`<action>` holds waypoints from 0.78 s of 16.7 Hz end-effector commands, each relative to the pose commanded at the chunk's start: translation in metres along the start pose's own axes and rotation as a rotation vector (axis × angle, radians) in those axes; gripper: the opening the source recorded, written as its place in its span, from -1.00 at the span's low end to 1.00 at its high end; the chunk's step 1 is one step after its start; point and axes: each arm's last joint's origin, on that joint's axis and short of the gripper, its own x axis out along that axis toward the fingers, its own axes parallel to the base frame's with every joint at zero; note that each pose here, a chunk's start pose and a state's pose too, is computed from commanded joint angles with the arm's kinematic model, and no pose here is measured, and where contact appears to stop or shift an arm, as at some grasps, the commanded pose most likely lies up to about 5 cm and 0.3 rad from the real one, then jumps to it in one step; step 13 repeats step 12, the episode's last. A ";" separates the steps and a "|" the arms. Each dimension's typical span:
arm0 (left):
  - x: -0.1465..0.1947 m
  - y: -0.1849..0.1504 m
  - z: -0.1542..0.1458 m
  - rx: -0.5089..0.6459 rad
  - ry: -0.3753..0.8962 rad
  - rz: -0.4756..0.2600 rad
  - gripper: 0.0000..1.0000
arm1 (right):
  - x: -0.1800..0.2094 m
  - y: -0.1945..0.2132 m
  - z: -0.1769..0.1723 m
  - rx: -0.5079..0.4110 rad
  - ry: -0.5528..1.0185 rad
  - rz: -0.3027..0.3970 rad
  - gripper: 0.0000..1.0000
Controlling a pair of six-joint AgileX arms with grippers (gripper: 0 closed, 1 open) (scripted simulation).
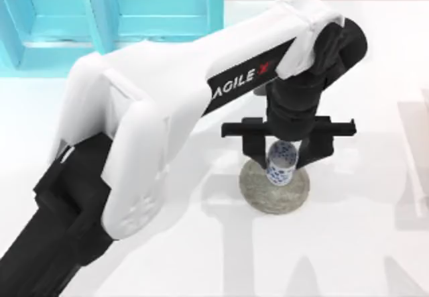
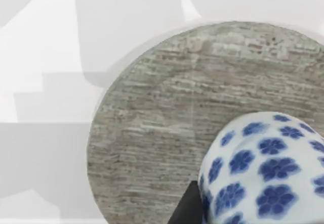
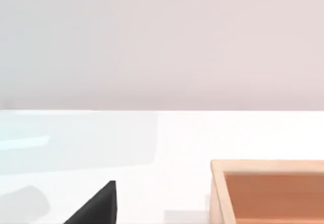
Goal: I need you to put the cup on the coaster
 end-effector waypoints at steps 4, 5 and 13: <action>0.000 0.000 0.000 0.000 0.000 0.000 0.66 | 0.000 0.000 0.000 0.000 0.000 0.000 1.00; 0.000 0.000 0.000 0.000 0.000 0.000 0.81 | 0.000 0.000 0.000 0.000 0.000 0.000 1.00; 0.000 0.000 0.000 0.000 0.000 0.000 1.00 | 0.000 0.000 0.000 0.000 0.000 0.000 1.00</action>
